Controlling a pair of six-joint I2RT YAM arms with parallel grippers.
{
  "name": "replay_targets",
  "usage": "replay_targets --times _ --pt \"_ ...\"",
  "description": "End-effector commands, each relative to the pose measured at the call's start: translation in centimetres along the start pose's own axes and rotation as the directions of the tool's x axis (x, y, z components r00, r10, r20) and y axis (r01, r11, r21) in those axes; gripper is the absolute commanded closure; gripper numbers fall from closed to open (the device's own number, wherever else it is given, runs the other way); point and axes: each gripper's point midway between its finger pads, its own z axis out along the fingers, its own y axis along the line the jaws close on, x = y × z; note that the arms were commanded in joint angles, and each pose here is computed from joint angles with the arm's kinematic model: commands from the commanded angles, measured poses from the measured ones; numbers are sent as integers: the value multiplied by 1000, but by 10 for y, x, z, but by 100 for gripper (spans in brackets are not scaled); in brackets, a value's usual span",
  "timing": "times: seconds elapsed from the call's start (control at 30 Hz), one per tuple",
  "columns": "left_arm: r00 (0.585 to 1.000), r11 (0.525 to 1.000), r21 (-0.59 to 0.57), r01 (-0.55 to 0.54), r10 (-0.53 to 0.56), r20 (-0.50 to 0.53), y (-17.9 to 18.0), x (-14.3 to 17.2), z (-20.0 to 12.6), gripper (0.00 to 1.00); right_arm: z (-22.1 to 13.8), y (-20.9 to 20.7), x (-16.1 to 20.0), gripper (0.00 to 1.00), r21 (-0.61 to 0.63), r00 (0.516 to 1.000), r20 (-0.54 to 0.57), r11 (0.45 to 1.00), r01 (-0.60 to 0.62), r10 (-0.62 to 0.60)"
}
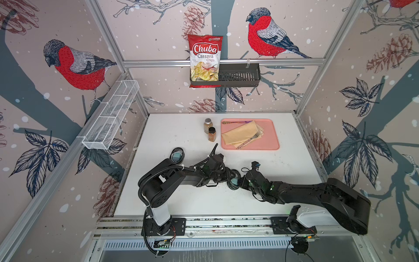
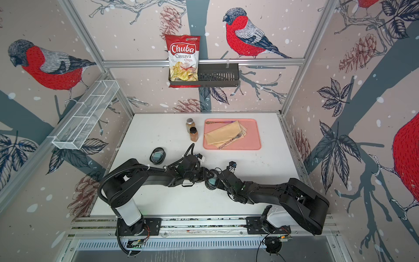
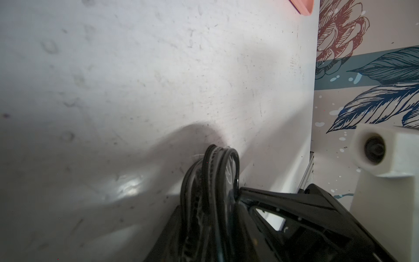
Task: Pack away charging kits
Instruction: Pick up the storage bag at the center of the board.
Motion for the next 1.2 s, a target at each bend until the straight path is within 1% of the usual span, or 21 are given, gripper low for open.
replay_targets --times 0.0,0.03,0.13,0.2,0.3,0.4,0.73,0.87,0.97,1.03,1.17 --pt "997 993 -113 42 -49 -65 31 19 4 66 1 0 12 100 3 998 -59 1000 19 -19" --pt "996 993 -113 43 -51 -68 32 20 5 65 1 0 12 100 4 998 -60 1000 20 -20" --pt "995 990 -131 54 -65 -78 36 20 7 56 2 0 12 100 4 998 -59 1000 25 -25" --pt "994 988 -142 55 -68 -84 38 21 8 52 2 -1 13 100 7 998 -61 1000 30 -30" --pt "994 986 -158 57 -72 -87 41 22 8 48 3 -1 12 100 10 998 -60 999 32 -31" --pt "993 986 -154 57 -72 -95 40 23 8 49 4 -1 13 100 13 998 -61 999 34 -33" --pt "990 987 -151 49 -67 -121 39 28 7 71 4 2 9 100 12 998 -54 999 36 -35" --pt "992 993 -112 44 -57 -112 31 25 7 87 1 9 5 90 0 998 -45 999 45 -45" --pt "997 995 -94 32 -39 -70 20 14 1 97 -4 17 -2 83 -15 998 -28 998 58 -58" --pt "999 996 -88 27 -30 -30 12 6 -5 100 -10 24 -9 75 -28 998 -9 997 66 -66" --pt "996 996 -93 17 -8 94 -5 -20 -26 100 -29 46 -23 58 -93 995 34 991 96 -93"
